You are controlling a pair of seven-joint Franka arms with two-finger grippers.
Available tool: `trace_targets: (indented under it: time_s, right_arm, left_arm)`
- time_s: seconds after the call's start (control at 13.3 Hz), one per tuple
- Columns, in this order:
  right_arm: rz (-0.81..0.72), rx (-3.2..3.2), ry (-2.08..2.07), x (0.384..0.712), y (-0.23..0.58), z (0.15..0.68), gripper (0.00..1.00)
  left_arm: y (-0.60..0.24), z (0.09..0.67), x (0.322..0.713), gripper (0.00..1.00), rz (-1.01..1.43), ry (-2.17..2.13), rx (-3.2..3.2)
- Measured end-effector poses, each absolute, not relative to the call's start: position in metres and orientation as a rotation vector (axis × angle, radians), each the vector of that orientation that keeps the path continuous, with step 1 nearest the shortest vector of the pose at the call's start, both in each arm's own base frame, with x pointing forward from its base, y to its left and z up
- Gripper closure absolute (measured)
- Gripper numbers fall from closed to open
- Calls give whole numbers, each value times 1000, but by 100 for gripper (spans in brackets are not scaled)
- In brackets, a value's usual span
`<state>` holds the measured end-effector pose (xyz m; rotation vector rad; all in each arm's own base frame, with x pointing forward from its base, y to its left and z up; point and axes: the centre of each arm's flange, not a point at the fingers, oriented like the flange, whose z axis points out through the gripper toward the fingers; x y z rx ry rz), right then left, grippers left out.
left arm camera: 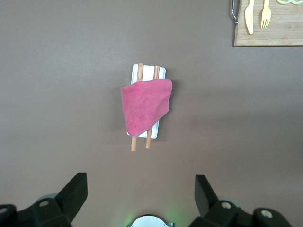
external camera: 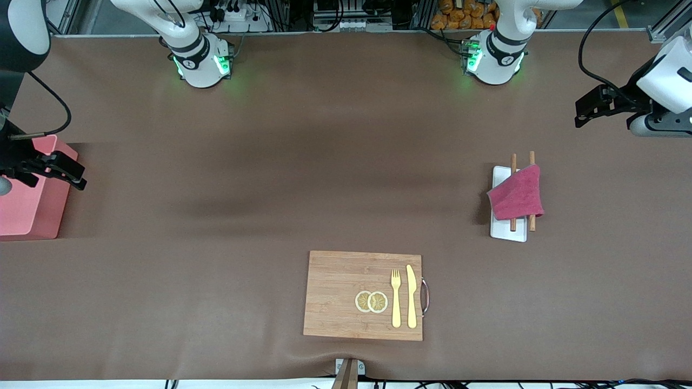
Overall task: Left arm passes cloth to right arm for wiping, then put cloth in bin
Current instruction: 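Move the left gripper down toward the pink cloth on the chopstick holder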
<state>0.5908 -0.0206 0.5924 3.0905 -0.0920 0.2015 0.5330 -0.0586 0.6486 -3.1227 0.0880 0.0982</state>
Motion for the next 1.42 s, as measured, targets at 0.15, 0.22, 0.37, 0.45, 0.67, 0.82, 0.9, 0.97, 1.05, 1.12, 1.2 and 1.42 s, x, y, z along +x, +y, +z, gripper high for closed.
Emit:
trace_targets:
  time_s: [0.15,0.22,0.37,0.45,0.67,0.82,0.9,0.97,1.05,1.12,1.2,1.42]
  right_arm:
    - [200,3091,-92,591,-21,592,0]
    - [199,3091,-92,591,-21,592,0]
    - [199,3091,-92,591,-21,592,0]
    - [199,3091,-92,591,-21,592,0]
    - [200,3091,-93,591,-21,592,0]
    - [199,3091,-93,591,-20,592,0]
    - [198,3091,-93,591,-20,592,0]
    - [197,3091,-93,591,-20,591,0]
    - [195,3091,-93,592,-20,591,0]
    - [195,3091,-94,592,-20,591,0]
    - [193,3091,-94,592,-20,590,0]
    - [183,3092,-94,593,-20,587,0]
  left_arm:
    - [-59,649,533,0,98,88,-3123]
    - [-59,649,533,0,98,88,-3123]
    - [-57,648,533,0,100,83,-3123]
    - [-55,646,534,0,107,73,-3122]
    - [-47,608,552,0,217,11,-3108]
    - [-46,568,571,0,315,-4,-3090]
    - [-47,549,579,0,353,-6,-3082]
    - [-49,530,589,0,374,-9,-3075]
    - [-50,509,599,0,387,-16,-3070]
    - [-50,488,608,0,408,-39,-3061]
    - [-51,467,616,0,428,-73,-3051]
    - [-43,413,636,0,438,-292,-3012]
